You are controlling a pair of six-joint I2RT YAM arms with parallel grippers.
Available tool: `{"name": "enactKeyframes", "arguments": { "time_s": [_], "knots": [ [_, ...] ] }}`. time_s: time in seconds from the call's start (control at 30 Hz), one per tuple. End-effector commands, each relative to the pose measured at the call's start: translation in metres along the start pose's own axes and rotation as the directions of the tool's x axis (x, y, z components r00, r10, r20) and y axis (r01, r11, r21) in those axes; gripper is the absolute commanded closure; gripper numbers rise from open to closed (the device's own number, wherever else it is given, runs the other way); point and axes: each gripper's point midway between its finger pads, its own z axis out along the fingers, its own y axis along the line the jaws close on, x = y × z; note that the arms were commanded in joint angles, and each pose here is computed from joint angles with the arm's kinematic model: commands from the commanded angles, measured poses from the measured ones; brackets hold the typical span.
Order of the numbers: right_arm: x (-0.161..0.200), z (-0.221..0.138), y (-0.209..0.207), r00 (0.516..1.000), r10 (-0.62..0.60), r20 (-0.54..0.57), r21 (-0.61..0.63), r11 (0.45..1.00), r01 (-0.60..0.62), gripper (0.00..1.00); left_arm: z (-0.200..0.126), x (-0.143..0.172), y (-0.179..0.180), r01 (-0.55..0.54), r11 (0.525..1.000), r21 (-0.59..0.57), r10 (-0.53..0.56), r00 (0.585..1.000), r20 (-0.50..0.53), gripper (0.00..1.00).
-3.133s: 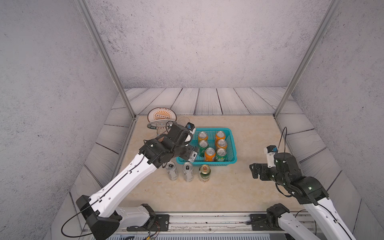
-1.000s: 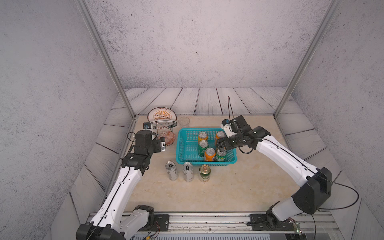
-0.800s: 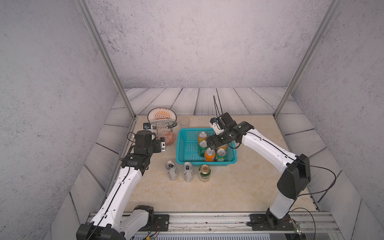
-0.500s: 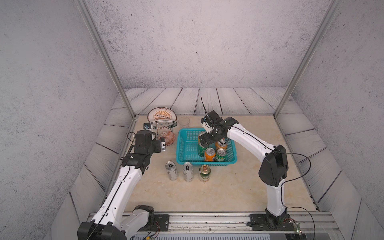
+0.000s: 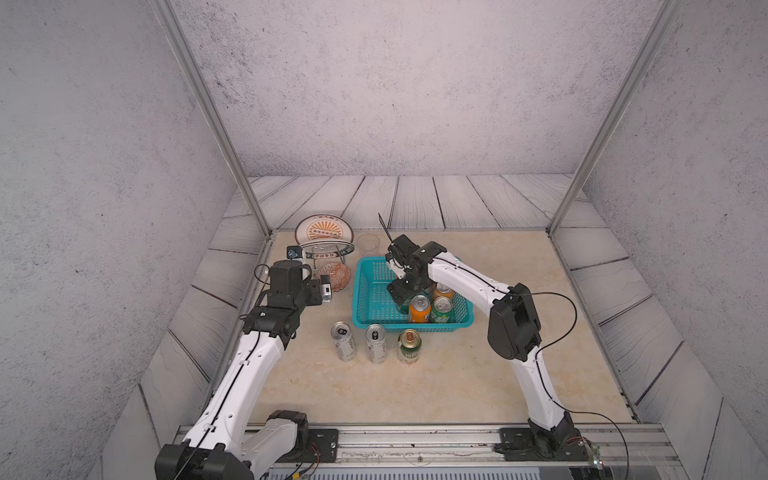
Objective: Take out the drinks from the basket
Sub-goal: Pick up the drink from the basket.
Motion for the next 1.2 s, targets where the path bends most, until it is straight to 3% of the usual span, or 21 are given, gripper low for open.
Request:
{"name": "enactKeyframes", "arguments": {
  "time_s": [0.0, 0.5, 1.17],
  "knots": [
    [0.004, 0.007, -0.002, 0.999, -0.003, -0.034, 0.028, 1.0, 0.004, 0.2, 0.001, 0.002, 0.002, 0.016, 1.0, 0.002, -0.016, 1.0, -0.01, 0.01],
    [-0.011, -0.026, 0.003, 0.999, -0.016, 0.036, 0.031, 0.999, 0.014, 0.35, 0.002, 0.003, 0.0, 0.019, 1.0, 0.012, -0.019, 1.0, -0.018, 0.01],
    [-0.021, -0.14, 0.016, 0.975, -0.046, 0.216, -0.013, 0.999, 0.05, 0.39, 0.004, 0.003, 0.0, 0.025, 1.0, 0.018, -0.024, 0.999, -0.025, 0.01]
  ]
}}
